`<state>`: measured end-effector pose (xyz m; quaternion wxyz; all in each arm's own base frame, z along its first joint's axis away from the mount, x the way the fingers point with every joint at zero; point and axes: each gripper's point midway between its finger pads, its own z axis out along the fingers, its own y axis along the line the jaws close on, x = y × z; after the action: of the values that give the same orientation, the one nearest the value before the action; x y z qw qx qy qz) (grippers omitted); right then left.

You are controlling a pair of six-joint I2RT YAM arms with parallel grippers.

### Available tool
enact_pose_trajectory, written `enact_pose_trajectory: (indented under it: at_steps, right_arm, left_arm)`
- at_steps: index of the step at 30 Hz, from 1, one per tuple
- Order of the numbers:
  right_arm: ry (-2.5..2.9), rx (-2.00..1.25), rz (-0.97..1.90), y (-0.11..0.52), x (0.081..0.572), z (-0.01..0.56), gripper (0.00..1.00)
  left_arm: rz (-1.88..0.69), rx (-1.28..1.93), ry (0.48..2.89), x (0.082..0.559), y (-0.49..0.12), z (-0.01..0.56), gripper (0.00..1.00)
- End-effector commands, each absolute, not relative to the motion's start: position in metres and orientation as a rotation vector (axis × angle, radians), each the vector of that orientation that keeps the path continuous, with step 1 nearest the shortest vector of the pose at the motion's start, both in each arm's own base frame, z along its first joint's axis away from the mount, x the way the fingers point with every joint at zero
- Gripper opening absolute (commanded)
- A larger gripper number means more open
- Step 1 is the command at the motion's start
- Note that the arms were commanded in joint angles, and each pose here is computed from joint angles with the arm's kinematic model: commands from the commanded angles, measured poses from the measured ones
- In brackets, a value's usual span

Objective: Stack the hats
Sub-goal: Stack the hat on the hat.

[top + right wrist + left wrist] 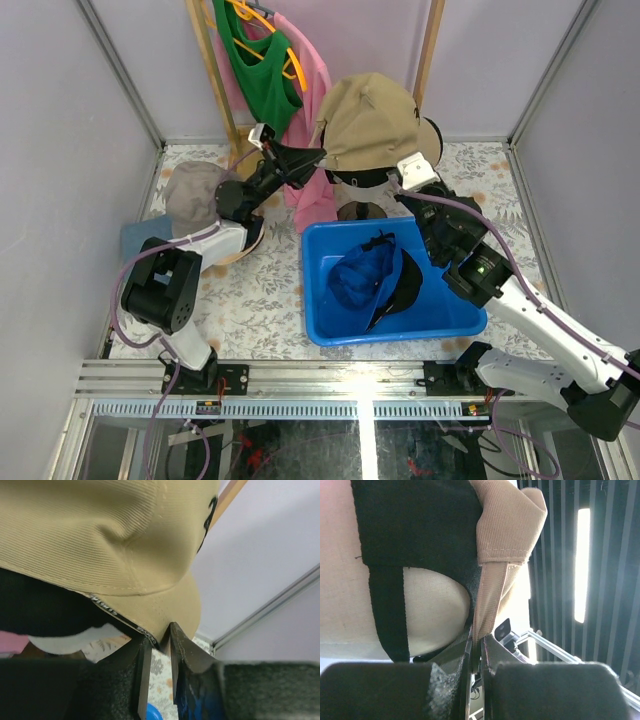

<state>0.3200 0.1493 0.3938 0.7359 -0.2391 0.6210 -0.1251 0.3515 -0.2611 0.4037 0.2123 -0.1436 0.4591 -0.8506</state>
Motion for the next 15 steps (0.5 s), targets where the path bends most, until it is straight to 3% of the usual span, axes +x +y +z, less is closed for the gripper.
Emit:
enact_pose_trajectory:
  at_steps: [1, 15]
  right_arm:
    - [1.476, -0.339, -0.334, 0.108, 0.31, 0.381, 0.3]
    - [1.48, -0.173, -0.222, 0.092, 0.292, 0.394, 0.4]
  left_arm:
    - [-2.303, -0.419, 1.247, 0.372, -0.239, 0.395, 0.0]
    - [-2.296, -0.388, 1.274, 0.379, -0.234, 0.392, 0.0]
